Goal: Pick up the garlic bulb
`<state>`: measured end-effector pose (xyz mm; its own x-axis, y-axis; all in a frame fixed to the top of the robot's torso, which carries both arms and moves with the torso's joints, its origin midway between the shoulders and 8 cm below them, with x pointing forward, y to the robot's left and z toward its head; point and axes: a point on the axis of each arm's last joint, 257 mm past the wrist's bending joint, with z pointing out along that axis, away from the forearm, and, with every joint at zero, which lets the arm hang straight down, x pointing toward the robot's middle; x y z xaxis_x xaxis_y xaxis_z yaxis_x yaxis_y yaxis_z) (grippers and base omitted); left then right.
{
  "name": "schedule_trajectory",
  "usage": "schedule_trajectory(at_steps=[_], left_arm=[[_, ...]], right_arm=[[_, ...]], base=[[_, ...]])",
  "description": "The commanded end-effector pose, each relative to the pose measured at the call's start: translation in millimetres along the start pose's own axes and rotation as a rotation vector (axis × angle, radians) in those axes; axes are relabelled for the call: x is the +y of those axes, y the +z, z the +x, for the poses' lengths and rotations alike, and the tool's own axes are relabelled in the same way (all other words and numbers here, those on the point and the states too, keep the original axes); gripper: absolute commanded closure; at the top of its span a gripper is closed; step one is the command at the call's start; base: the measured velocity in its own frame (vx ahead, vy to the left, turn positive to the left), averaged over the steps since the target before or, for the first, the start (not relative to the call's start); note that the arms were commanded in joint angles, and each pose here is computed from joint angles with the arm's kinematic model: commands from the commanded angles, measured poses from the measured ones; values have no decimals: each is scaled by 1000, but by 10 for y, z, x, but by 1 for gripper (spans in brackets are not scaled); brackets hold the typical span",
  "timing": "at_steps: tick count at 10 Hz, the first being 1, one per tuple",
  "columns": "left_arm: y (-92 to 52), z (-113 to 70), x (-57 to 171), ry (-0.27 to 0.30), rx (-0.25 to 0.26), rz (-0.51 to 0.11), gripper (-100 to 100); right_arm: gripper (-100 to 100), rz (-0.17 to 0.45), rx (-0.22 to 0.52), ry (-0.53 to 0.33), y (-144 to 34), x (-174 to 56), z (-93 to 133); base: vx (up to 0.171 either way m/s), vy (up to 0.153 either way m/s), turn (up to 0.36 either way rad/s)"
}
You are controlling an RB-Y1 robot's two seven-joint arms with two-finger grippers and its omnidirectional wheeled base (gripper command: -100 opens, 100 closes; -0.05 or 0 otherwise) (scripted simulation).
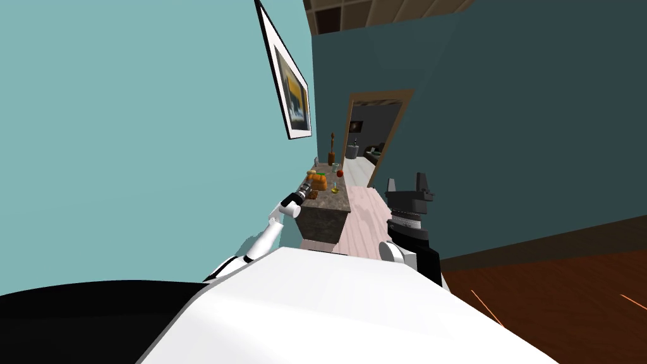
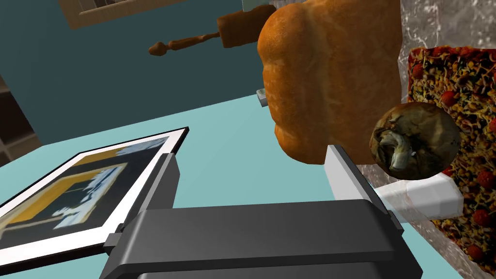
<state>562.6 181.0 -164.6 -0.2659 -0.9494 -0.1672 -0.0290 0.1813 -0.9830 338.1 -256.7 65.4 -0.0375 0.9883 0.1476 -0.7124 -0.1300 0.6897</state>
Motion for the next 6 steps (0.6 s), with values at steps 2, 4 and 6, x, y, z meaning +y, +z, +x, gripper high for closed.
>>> schedule_trajectory(at_steps=[2,4,6], left_arm=[[110,13,170,15,26,-79,-100],[197,12,307,29,49,-147,-100],[278,-3,394,43,68,-197,-100]], right_arm=[[0,0,0,0,0,0,0],[0,0,0,0,0,0,0],[0,0,0,0,0,0,0]], base=[[0,0,0],[0,0,0],[0,0,0]])
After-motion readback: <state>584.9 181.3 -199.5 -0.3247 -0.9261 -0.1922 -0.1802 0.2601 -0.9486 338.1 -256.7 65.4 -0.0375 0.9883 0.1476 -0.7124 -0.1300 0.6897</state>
